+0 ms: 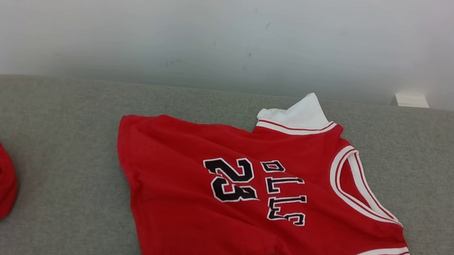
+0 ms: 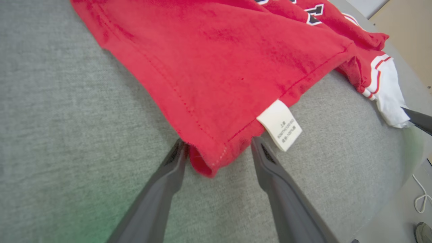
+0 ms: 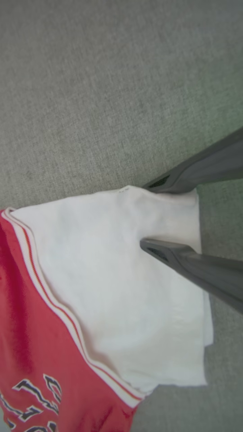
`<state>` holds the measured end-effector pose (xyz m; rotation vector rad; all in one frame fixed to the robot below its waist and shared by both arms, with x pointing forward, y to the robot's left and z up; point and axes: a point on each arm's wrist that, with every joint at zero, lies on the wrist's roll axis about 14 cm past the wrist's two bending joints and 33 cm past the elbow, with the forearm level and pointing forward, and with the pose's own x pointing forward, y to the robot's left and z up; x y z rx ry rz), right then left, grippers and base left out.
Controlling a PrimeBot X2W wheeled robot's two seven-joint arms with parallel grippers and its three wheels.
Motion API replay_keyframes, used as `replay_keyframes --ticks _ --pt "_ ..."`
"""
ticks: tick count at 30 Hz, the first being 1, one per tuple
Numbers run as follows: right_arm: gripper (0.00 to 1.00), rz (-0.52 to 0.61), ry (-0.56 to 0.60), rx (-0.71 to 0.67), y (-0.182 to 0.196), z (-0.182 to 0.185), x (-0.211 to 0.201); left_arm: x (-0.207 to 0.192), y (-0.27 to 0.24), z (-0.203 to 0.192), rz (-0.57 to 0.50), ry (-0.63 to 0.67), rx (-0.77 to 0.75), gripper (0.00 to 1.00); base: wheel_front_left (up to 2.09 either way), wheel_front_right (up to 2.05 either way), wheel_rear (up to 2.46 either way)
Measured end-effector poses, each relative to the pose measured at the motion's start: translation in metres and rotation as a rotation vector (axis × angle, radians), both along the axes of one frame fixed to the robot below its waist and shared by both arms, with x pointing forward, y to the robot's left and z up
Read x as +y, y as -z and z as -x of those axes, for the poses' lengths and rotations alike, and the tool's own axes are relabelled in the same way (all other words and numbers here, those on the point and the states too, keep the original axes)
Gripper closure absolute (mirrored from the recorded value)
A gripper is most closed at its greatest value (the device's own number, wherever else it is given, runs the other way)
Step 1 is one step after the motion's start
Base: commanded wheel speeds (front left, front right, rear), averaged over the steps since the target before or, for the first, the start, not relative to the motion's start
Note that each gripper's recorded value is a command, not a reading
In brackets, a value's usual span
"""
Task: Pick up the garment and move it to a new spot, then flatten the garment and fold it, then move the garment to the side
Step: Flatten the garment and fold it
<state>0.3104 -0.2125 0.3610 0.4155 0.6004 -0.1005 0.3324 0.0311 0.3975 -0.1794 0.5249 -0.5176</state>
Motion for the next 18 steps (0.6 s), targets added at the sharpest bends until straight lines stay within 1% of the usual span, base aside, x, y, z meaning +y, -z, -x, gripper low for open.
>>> replay_keyframes --ticks 1,2,5,9,15,18 --pt "1.0 -0.004 -0.006 0.0 0.0 -0.001 0.002 -0.001 0.0 0.0 0.002 0.004 -0.001 0.78 0.0 0.0 0.0" --pt "1.0 -0.01 -0.012 0.0 0.0 -0.001 0.005 -0.002 0.0 -0.001 0.006 0.008 -0.001 1.0 0.0 0.0 0.0" --pt "1.0 -0.029 -0.029 -0.011 -0.002 -0.003 0.013 -0.004 -0.002 -0.001 0.022 0.008 -0.006 1.0 0.0 0.0 0.0" --pt "1.0 -0.046 -0.019 -0.068 -0.012 -0.008 0.014 0.001 -0.009 -0.005 0.032 -0.005 -0.043 1.0 0.0 0.0 0.0" --pt "1.0 -0.13 0.021 -0.241 -0.051 -0.03 0.018 0.011 -0.031 -0.018 0.058 -0.039 -0.128 1.0 0.0 0.0 0.0" --pt "1.0 -0.172 0.031 -0.344 -0.078 -0.048 0.019 0.018 -0.044 -0.033 0.044 -0.037 -0.18 1.0 0.0 0.0 0.0"
